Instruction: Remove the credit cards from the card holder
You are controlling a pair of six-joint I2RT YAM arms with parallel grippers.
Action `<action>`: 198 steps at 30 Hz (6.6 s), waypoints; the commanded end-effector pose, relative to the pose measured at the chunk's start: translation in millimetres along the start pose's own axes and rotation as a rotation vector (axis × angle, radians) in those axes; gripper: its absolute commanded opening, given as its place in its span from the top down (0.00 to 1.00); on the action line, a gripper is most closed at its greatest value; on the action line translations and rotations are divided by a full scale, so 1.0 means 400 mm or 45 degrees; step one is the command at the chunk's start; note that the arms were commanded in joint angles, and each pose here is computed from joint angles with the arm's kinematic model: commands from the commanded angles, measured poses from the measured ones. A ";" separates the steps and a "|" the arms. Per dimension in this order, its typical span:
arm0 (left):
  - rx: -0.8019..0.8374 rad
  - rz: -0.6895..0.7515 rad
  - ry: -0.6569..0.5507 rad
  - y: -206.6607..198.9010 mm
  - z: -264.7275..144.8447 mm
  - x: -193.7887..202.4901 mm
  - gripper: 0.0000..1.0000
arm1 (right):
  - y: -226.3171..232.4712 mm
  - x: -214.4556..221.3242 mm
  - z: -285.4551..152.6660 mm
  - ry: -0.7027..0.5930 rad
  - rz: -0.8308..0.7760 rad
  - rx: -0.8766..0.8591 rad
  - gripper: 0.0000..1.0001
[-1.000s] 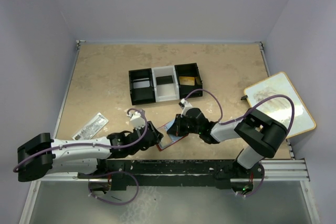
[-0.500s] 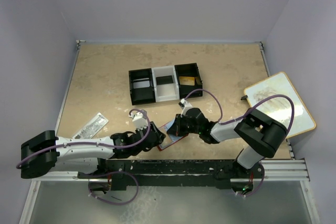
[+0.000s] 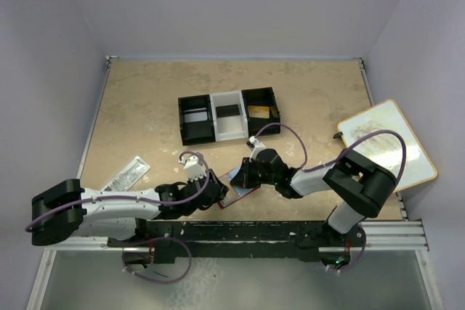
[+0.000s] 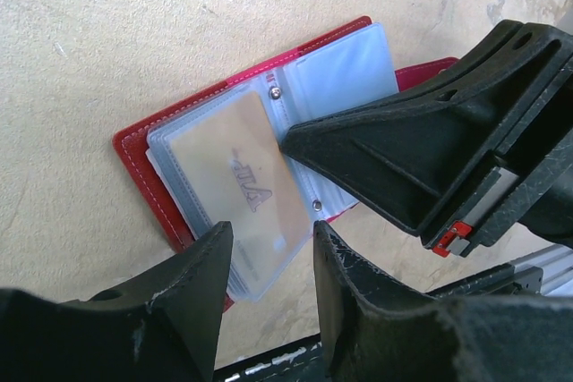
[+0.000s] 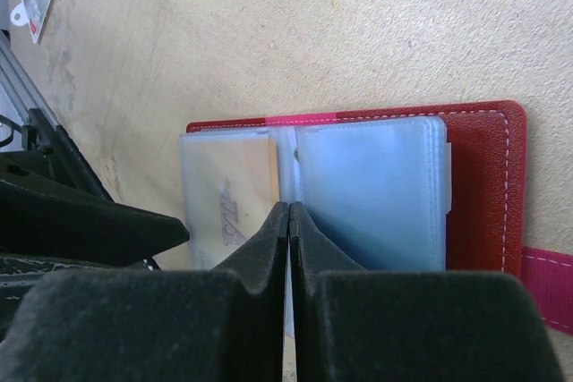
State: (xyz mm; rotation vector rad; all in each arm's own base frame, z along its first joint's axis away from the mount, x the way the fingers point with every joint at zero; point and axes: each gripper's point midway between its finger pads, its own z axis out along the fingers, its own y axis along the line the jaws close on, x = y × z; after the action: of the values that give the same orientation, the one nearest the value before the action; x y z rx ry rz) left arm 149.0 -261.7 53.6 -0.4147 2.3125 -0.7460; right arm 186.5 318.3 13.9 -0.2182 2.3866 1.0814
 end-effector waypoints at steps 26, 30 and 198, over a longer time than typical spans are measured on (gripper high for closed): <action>0.007 -0.043 -0.032 0.002 -0.016 -0.011 0.60 | -0.134 0.104 -0.011 0.191 -0.015 0.273 0.98; 0.017 -0.041 -0.029 -0.003 -0.009 -0.006 0.61 | -0.132 0.103 -0.010 0.191 -0.014 0.268 0.98; -0.269 0.331 -0.004 0.089 0.065 0.010 0.77 | 0.015 0.063 -0.045 0.123 0.004 -0.047 0.76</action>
State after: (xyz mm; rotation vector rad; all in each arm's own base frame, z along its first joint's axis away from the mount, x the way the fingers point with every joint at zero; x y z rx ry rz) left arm 161.4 -240.8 21.1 -0.2320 2.3601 -0.4058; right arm 175.1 313.8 21.0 -0.2651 2.4102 1.0610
